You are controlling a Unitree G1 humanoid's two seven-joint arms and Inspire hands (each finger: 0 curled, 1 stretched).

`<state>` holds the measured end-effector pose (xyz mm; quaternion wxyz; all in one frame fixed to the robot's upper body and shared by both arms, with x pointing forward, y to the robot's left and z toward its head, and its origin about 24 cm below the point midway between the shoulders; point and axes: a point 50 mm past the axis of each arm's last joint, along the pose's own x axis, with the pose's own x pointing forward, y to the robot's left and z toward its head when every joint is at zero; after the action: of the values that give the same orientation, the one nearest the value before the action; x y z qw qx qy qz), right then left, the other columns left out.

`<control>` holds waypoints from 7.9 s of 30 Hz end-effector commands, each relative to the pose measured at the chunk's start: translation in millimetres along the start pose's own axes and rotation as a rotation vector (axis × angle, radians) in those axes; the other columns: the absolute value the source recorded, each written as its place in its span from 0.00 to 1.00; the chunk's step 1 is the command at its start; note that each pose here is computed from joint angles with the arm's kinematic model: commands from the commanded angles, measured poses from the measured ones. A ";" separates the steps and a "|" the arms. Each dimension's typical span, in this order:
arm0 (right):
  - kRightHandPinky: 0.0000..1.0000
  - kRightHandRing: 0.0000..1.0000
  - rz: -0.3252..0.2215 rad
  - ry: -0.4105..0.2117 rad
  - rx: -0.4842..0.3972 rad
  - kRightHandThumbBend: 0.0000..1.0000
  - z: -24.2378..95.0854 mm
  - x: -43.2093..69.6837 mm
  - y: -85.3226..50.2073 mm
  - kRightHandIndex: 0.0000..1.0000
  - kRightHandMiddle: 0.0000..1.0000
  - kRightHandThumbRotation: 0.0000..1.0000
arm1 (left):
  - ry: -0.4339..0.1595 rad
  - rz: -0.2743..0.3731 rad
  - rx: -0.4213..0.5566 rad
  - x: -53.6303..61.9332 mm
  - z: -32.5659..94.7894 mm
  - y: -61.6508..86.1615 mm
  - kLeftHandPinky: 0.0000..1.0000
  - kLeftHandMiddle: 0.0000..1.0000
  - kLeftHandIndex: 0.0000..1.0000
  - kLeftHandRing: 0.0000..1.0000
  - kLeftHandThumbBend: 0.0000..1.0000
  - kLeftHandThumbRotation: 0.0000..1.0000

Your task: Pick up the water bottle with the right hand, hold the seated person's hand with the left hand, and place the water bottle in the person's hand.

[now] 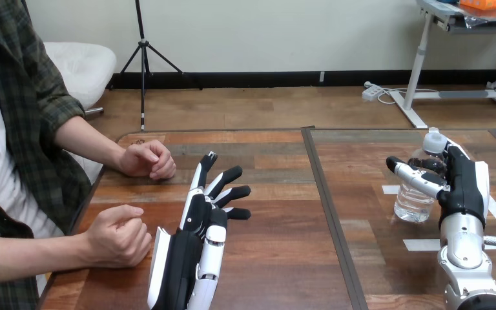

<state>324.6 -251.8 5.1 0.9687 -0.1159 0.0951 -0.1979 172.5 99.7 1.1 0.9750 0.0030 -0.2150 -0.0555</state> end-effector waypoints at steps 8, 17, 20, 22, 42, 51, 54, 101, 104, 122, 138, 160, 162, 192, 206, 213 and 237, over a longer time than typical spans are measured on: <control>0.81 0.85 0.006 -0.071 -0.005 0.71 33.2 14.7 3.4 0.84 0.85 0.00 | -0.080 0.008 -0.013 13.7 10.2 -3.7 0.65 0.86 0.97 0.78 0.21 1.00; 0.83 0.86 0.015 -0.056 -0.012 0.71 30.2 14.2 3.9 0.85 0.86 0.00 | -0.075 0.013 -0.012 13.3 10.5 -3.7 0.65 0.86 0.97 0.78 0.21 1.00; 0.83 0.85 0.017 -0.052 -0.024 0.72 29.4 14.2 4.2 0.85 0.86 0.00 | -0.075 0.012 -0.009 13.0 10.4 -3.5 0.65 0.86 0.97 0.78 0.21 1.00; 0.83 0.85 0.019 -0.049 -0.032 0.72 29.1 14.2 4.5 0.84 0.86 0.00 | -0.075 0.012 -0.009 13.0 10.4 -3.5 0.65 0.86 0.97 0.78 0.21 1.00; 0.80 0.83 0.035 -0.042 -0.040 0.75 27.9 12.9 9.4 0.83 0.85 0.00 | -0.069 0.014 -0.015 11.6 10.2 -4.3 0.66 0.86 0.97 0.78 0.21 1.00; 0.77 0.77 0.018 -0.020 0.003 0.75 26.2 12.5 10.3 0.81 0.77 0.00 | -0.067 0.012 -0.013 11.1 10.0 -4.5 0.66 0.85 0.97 0.78 0.21 1.00; 0.74 0.74 0.012 -0.017 0.022 0.75 25.7 12.3 10.3 0.79 0.74 0.00 | -0.068 0.013 -0.014 11.1 9.9 -4.6 0.66 0.85 0.97 0.78 0.21 1.00; 0.50 0.53 -0.047 -0.014 -0.015 0.76 26.3 12.5 9.9 0.58 0.54 0.00 | -0.055 0.027 -0.020 10.2 8.6 -6.1 0.65 0.84 0.95 0.77 0.20 1.00; 0.50 0.53 -0.045 -0.015 -0.010 0.76 26.5 12.5 9.7 0.58 0.54 0.00 | -0.056 0.027 -0.019 10.5 8.6 -6.2 0.65 0.84 0.94 0.77 0.20 1.00; 0.48 0.51 -0.048 -0.043 -0.008 0.76 29.1 12.2 10.0 0.57 0.53 0.00 | -0.055 0.028 -0.020 11.8 7.7 -7.1 0.65 0.83 0.94 0.77 0.19 1.00; 0.43 0.48 -0.030 -0.115 0.012 0.75 35.3 11.0 11.2 0.55 0.53 0.00 | -0.064 0.033 -0.022 13.7 8.0 -6.7 0.65 0.83 0.94 0.77 0.18 1.00; 0.39 0.44 0.002 -0.229 0.044 0.77 47.7 8.0 18.1 0.52 0.50 0.00 | -0.068 0.036 -0.003 15.6 8.1 -5.8 0.65 0.83 0.93 0.76 0.21 1.00; 0.39 0.44 0.007 -0.247 0.041 0.77 49.5 7.3 19.2 0.52 0.50 0.00 | -0.071 0.036 -0.004 16.1 8.5 -5.5 0.65 0.83 0.93 0.77 0.20 1.00; 0.39 0.44 0.181 -0.408 0.124 0.74 61.8 -5.1 37.4 0.51 0.49 0.00 | -0.089 -0.013 0.049 27.0 15.3 15.2 0.71 0.85 0.90 0.80 0.18 0.59; 0.38 0.42 0.267 -0.494 0.106 0.76 65.0 -14.8 47.4 0.49 0.47 0.00 | -0.095 -0.067 0.380 36.1 31.0 51.0 0.71 0.86 0.84 0.84 0.59 0.03; 0.36 0.41 0.298 -0.511 0.116 0.77 65.6 -19.0 52.7 0.49 0.47 0.00 | -0.077 -0.040 0.564 37.4 39.7 69.6 0.70 0.88 0.84 0.85 0.73 0.00; 0.35 0.41 0.349 -0.545 0.089 0.74 66.1 -26.0 60.8 0.49 0.46 0.00 | 0.130 0.062 1.340 35.7 53.8 122.9 0.69 0.82 0.76 0.80 0.98 0.00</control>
<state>324.8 -182.6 21.3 0.9913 -0.1082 -0.0750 -0.0030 190.4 211.2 51.3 0.8139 0.5571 -0.1351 0.0948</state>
